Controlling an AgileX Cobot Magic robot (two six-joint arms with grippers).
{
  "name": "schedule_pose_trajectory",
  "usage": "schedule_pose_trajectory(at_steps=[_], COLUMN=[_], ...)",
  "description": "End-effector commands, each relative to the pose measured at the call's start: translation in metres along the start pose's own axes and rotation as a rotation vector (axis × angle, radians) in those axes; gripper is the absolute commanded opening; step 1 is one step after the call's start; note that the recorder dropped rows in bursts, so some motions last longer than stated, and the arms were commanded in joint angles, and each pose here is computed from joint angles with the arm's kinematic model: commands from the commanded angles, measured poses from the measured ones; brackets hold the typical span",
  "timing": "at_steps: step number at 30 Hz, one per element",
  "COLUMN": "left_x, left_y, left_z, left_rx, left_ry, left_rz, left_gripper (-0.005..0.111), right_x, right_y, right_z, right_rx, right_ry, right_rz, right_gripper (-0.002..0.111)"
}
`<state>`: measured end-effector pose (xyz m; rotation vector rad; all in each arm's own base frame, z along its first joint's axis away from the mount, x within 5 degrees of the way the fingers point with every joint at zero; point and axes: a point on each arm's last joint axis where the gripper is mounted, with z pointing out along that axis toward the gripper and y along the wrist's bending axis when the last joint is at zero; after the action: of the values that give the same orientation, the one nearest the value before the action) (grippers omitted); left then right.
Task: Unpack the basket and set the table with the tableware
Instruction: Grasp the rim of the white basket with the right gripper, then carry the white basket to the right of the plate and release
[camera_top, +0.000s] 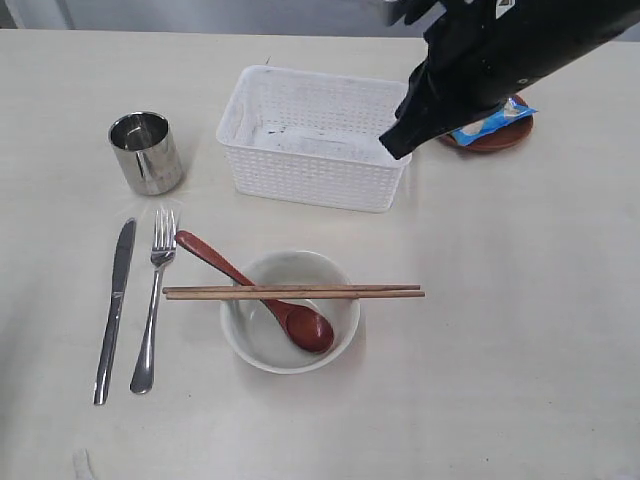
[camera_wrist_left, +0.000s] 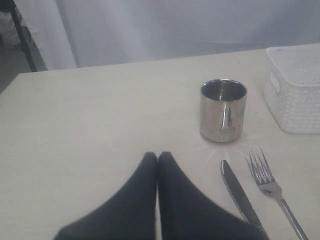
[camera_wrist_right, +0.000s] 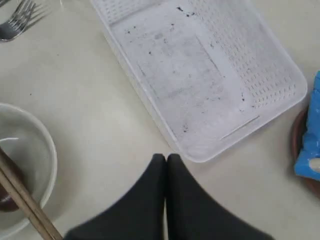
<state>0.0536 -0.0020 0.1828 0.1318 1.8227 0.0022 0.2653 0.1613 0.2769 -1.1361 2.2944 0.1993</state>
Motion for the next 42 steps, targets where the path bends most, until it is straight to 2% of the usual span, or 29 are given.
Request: schedule_pose_trajectory(at_steps=[1,4,7,9,15,23,25,26,27,29,30,34,38,42], left_x=[0.001,0.001,0.001,0.001,0.001,0.001,0.001,0.001,0.001,0.001,0.001,0.001,0.001,0.001], left_y=[0.000,0.000,0.000,0.000,0.000,0.000,0.000,0.000,0.000,0.000,0.000,0.000,0.000,0.000], left_z=[0.000,0.000,0.000,0.000,0.000,0.000,0.000,0.000,0.000,0.000,0.000,0.000,0.000,0.000], left_rx=[0.004,0.004,0.004,0.004,0.004,0.004,0.004,0.004,0.004,0.004,0.004,0.006,0.006,0.006], left_ry=[-0.001,-0.001,-0.001,-0.001,-0.001,-0.001,-0.001,-0.001,-0.001,-0.001,-0.001,0.000,0.000,0.000], left_rz=[0.002,0.002,0.002,0.002,0.002,0.002,0.002,0.002,0.002,0.002,0.002,-0.005,-0.003,-0.003], left_gripper=[0.000,0.000,0.000,0.000,0.000,0.000,0.000,0.000,0.000,0.000,0.000,0.000,0.000,0.000], right_x=[-0.009,-0.019,-0.032,-0.040,-0.050,-0.037,-0.033,-0.032,-0.031,-0.034,-0.036,-0.063,-0.090,-0.094], right_y=[0.003,0.001,-0.004,-0.006,0.002,-0.002,-0.003,-0.003,-0.003,-0.004,-0.005,-0.011,-0.026,-0.068], right_z=[0.003,0.012,0.023,0.033,0.078,0.144,0.154,0.157,0.159,0.156,0.152,0.114,0.054,0.012], right_rx=[-0.064,-0.079,-0.115,-0.150,-0.217,-0.223,-0.217,-0.214,-0.213,-0.208,-0.207,-0.147,0.010,0.211], right_ry=[-0.072,-0.066,-0.027,0.011,0.084,0.187,0.201,0.200,0.201,0.194,0.185,0.080,-0.034,-0.103], right_rz=[-0.043,-0.047,-0.057,-0.094,-0.264,-0.257,-0.264,-0.263,-0.262,-0.291,-0.306,-0.327,-0.355,-0.195], right_gripper=[0.003,0.020,0.045,0.054,0.054,0.054,0.050,0.042,0.034,0.009,0.000,0.000,0.000,0.000])
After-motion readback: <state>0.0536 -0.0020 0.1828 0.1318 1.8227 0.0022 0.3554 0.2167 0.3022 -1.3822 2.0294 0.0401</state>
